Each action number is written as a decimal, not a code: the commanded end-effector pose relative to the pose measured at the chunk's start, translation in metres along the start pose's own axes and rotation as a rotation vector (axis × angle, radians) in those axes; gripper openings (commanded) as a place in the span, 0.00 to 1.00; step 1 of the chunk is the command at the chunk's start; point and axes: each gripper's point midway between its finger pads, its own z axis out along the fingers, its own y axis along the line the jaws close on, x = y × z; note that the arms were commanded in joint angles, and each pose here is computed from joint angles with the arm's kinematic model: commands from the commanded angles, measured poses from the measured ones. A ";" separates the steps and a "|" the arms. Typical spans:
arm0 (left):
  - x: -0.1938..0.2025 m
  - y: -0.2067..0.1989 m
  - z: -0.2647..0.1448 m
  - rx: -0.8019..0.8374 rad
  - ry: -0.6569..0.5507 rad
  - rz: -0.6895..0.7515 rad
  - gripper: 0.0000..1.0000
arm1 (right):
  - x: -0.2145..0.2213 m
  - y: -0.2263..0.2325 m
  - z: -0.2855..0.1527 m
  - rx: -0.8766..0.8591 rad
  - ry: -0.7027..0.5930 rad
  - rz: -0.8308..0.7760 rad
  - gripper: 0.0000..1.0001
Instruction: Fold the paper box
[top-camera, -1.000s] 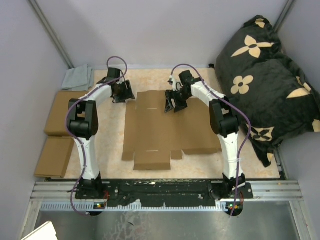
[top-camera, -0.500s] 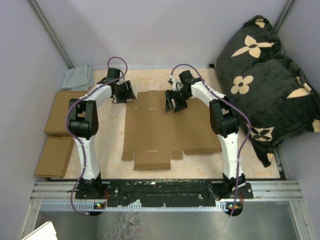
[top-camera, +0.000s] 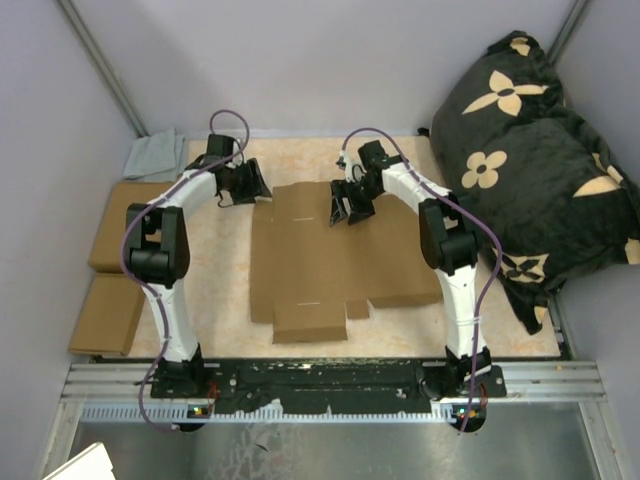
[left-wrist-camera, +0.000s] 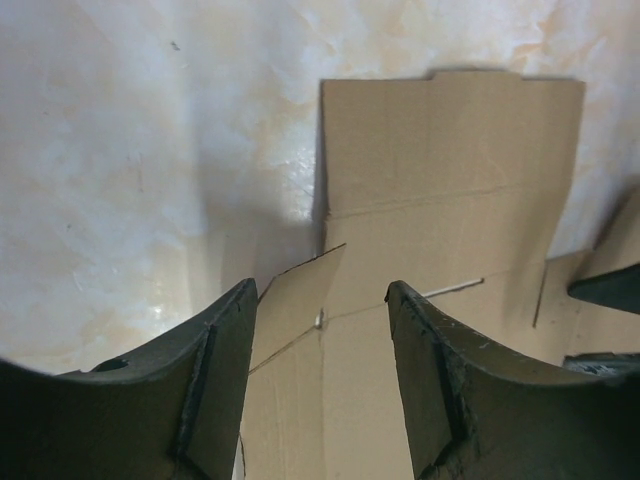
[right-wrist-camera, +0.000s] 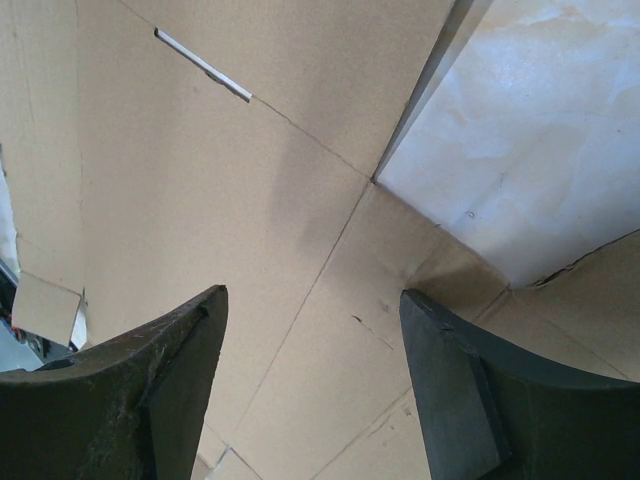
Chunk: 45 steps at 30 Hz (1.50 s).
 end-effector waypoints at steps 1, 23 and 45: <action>0.016 -0.023 -0.017 0.099 0.047 -0.012 0.60 | 0.037 -0.054 0.031 0.149 0.114 0.041 0.72; 0.097 -0.004 -0.034 0.011 0.174 0.035 0.51 | 0.041 -0.056 0.031 0.157 0.120 0.046 0.72; 0.046 -0.007 -0.007 -0.035 0.098 0.068 0.51 | 0.008 -0.049 0.011 0.173 0.030 0.045 0.71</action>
